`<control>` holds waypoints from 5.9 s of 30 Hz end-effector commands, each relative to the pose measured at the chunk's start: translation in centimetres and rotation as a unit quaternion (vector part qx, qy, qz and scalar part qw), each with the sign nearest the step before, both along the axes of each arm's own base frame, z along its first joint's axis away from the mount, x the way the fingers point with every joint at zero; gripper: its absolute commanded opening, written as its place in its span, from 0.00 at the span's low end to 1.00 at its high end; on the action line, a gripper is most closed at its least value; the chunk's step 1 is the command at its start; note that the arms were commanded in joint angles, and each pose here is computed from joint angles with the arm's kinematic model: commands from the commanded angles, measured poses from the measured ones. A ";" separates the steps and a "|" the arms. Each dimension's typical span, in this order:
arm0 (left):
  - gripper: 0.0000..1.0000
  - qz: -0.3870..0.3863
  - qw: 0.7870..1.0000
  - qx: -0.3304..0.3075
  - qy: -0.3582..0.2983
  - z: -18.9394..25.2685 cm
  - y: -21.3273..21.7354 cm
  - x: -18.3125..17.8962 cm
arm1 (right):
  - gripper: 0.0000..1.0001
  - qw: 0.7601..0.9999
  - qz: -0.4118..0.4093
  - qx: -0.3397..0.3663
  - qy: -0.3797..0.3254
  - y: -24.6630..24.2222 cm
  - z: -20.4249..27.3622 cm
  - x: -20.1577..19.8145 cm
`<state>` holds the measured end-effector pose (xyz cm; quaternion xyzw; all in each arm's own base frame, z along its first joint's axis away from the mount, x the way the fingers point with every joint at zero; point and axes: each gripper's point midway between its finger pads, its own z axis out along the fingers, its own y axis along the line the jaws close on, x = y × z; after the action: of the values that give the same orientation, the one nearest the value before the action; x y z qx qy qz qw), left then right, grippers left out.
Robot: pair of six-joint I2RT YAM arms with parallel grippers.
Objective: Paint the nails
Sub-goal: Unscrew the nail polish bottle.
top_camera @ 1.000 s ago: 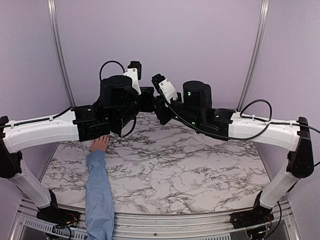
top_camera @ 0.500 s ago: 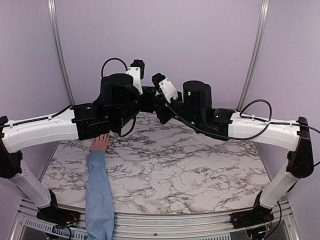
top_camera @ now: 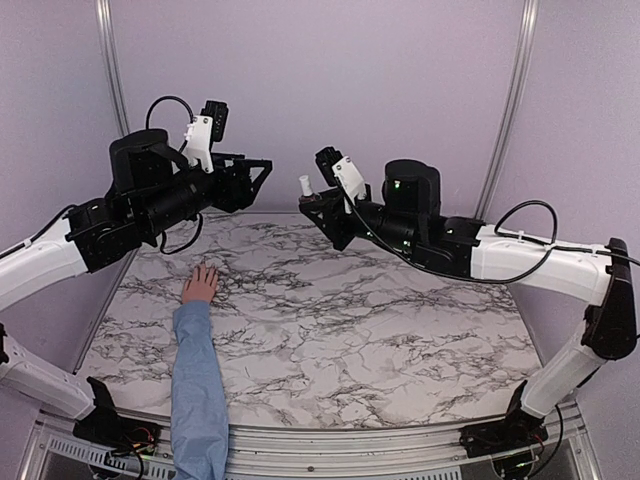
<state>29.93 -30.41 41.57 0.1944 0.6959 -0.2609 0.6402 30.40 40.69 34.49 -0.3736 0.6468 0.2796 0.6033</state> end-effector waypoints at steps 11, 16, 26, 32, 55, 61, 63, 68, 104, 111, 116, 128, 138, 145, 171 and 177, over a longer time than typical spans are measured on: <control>0.63 -0.356 0.930 -0.006 -0.085 2.2 -2.6 -9.9 | 0.00 0.939 0.334 0.073 0.028 0.7 4.4 -10.3; 0.61 -0.427 0.900 -0.022 -0.084 2.6 -3.6 -11.7 | 0.00 0.923 0.373 0.081 0.036 0.6 5.1 -11.8; 0.51 -0.472 0.878 -0.017 -0.084 2.3 -4.8 -12.8 | 0.00 0.906 0.411 0.081 0.053 1.3 5.3 -13.6; 0.46 -0.477 0.874 -0.015 -0.087 2.3 -5.3 -13.2 | 0.00 0.901 0.421 0.083 0.059 1.5 5.2 -13.8; 0.06 -0.447 0.891 0.023 -0.081 0.6 -7.3 -12.7 | 0.00 0.900 0.420 0.098 0.061 1.0 5.9 -13.6; 0.00 -0.377 0.924 0.029 -0.063 -0.2 -7.7 -10.7 | 0.00 0.929 0.354 0.100 0.044 1.0 6.1 -11.3; 0.00 -0.336 0.940 0.027 -0.054 -0.3 -7.5 -9.4 | 0.00 0.940 0.322 0.105 0.030 0.9 6.3 -10.3; 0.00 -0.258 0.965 0.005 -0.043 0.2 -6.9 -6.8 | 0.00 0.965 0.243 0.100 0.023 1.0 6.0 -7.4; 0.00 0.172 0.983 -0.034 0.043 -4.7 -6.6 0.4 | 0.00 0.994 -0.091 0.050 -0.042 3.3 3.6 2.4; 0.20 0.174 0.984 -0.033 0.030 -3.3 -5.5 0.1 | 0.00 0.994 -0.088 0.043 -0.040 3.0 3.2 2.1; 0.40 0.166 0.985 -0.045 0.026 -2.0 -4.0 0.0 | 0.00 0.995 -0.088 0.044 -0.034 2.4 2.9 2.0; 0.72 0.073 0.996 -0.045 -0.018 1.6 0.4 -1.9 | 0.00 0.998 -0.023 0.056 -0.011 0.4 2.3 0.4; 0.79 -0.159 0.987 -0.014 -0.008 0.4 -1.0 -4.5 | 0.00 0.994 0.097 0.043 0.000 0.5 2.0 -2.7; 0.80 -0.323 0.946 -0.003 -0.034 0.5 -4.0 -9.1 | 0.00 0.974 0.221 0.041 0.002 1.2 2.0 -6.6; 0.44 -0.446 0.892 0.064 -0.029 -2.9 -6.2 -11.8 | 0.00 0.915 0.398 0.041 0.050 1.7 1.1 -12.4; 0.37 -0.447 0.892 0.067 -0.031 -2.8 -6.1 -11.9 | 0.00 0.912 0.406 0.034 0.057 1.8 0.8 -12.5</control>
<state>18.48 -36.88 37.28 0.5272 0.5470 -0.4645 0.4551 17.73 42.44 34.06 -0.5612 0.4756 0.5386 0.4108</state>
